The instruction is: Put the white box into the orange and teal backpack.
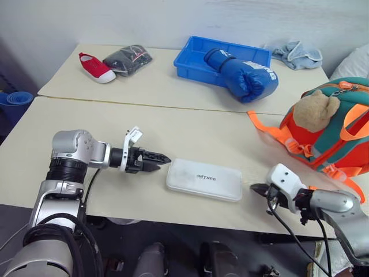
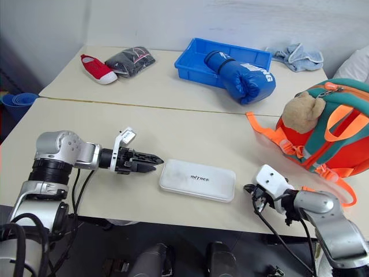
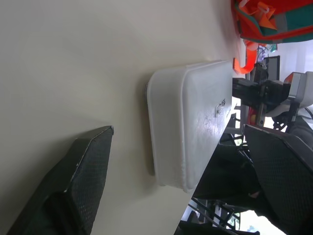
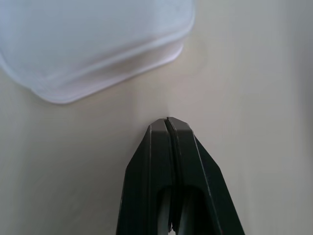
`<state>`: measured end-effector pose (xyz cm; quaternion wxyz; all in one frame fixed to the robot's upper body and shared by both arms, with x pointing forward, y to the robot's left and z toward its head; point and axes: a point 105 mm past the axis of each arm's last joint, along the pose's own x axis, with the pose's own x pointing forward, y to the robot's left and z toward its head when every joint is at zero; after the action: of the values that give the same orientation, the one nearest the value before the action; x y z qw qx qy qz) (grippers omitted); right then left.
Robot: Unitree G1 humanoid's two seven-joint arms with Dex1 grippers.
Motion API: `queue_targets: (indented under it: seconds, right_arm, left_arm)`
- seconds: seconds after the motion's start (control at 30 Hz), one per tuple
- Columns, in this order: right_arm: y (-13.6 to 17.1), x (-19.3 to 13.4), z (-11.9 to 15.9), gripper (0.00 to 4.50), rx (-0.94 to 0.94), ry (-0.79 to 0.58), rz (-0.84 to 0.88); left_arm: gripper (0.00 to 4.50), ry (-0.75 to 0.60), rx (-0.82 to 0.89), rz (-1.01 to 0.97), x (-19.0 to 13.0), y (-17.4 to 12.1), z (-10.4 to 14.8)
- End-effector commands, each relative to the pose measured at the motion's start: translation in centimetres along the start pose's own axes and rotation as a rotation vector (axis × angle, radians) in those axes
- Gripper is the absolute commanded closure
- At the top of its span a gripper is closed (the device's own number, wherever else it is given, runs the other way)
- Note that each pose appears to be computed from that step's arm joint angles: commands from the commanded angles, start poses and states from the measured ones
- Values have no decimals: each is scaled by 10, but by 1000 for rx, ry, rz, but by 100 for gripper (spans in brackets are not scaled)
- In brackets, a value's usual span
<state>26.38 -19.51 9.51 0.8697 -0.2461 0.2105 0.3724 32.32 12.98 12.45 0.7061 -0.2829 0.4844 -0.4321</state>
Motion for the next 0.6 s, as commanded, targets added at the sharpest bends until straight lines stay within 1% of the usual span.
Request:
queue_targets:
  seconds: [0.03, 0.23, 0.4, 0.5, 0.6]
  right_arm:
    - [5, 12, 11, 450, -26, -19, 38]
    - [12, 26, 35, 450, -17, -77, 73]
    - [16, 31, 38, 450, -13, -84, 75]
    - [16, 28, 36, 450, -11, -79, 75]
    - [16, 23, 32, 450, 4, -82, 69]
  left_arm:
    - [4, 81, -56, -40, 22, 1, -17]
    - [4, 125, -95, -96, 29, 1, -33]
    - [4, 94, -128, -135, 37, -3, -31]
    - [65, 82, -116, -167, 38, -10, -28]
    - [157, 80, -107, -182, 37, -13, -29]
